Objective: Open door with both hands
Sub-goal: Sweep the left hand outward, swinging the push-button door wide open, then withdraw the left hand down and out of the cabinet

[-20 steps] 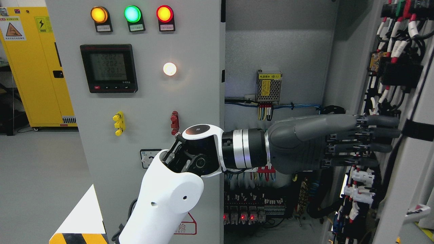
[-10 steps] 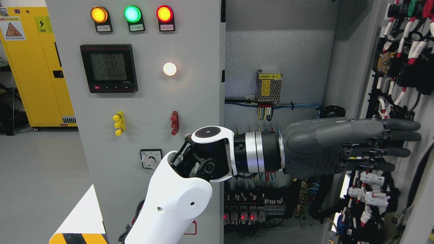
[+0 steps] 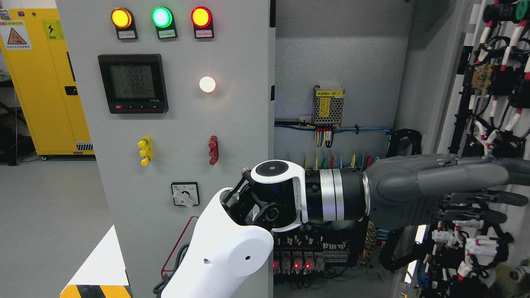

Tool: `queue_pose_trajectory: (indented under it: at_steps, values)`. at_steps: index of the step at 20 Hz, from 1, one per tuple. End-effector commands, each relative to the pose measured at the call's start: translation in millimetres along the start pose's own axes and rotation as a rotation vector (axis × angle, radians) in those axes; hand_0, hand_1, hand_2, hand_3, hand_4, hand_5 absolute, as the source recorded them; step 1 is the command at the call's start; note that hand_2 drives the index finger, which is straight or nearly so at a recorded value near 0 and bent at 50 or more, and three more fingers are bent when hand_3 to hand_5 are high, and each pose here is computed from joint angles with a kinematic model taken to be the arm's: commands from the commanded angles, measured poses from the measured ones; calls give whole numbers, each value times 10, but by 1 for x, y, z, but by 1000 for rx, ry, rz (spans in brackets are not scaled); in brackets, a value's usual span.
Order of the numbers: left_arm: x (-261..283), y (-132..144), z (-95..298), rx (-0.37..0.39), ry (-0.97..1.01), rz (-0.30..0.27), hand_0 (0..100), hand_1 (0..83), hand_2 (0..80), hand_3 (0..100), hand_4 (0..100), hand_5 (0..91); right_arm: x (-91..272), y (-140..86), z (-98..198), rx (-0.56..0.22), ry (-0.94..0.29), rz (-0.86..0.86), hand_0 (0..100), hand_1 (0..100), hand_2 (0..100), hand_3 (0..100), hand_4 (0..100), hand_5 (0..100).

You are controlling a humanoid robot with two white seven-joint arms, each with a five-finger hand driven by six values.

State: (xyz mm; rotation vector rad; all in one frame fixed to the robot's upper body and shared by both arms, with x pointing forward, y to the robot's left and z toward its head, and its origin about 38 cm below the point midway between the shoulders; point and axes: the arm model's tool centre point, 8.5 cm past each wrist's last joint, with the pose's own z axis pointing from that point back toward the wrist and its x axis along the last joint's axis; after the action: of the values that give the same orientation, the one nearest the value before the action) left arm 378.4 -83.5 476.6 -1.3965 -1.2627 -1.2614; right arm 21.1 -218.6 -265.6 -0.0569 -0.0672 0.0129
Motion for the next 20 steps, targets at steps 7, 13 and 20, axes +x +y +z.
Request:
queue_pose_trajectory:
  at_steps: [7, 13, 20]
  values:
    - [-7, -3, -39, -45, 87, 7, 120, 556, 0, 0, 0, 0, 0, 0, 0, 0, 0, 0, 0, 500, 40, 0, 0, 0]
    - [-11, -6, -45, -44, 96, 9, 120, 556, 0, 0, 0, 0, 0, 0, 0, 0, 0, 0, 0, 500, 40, 0, 0, 0]
    - [-1, -7, -40, -45, 58, -8, 120, 556, 0, 0, 0, 0, 1, 0, 0, 0, -2, 0, 0, 500, 40, 0, 0, 0]
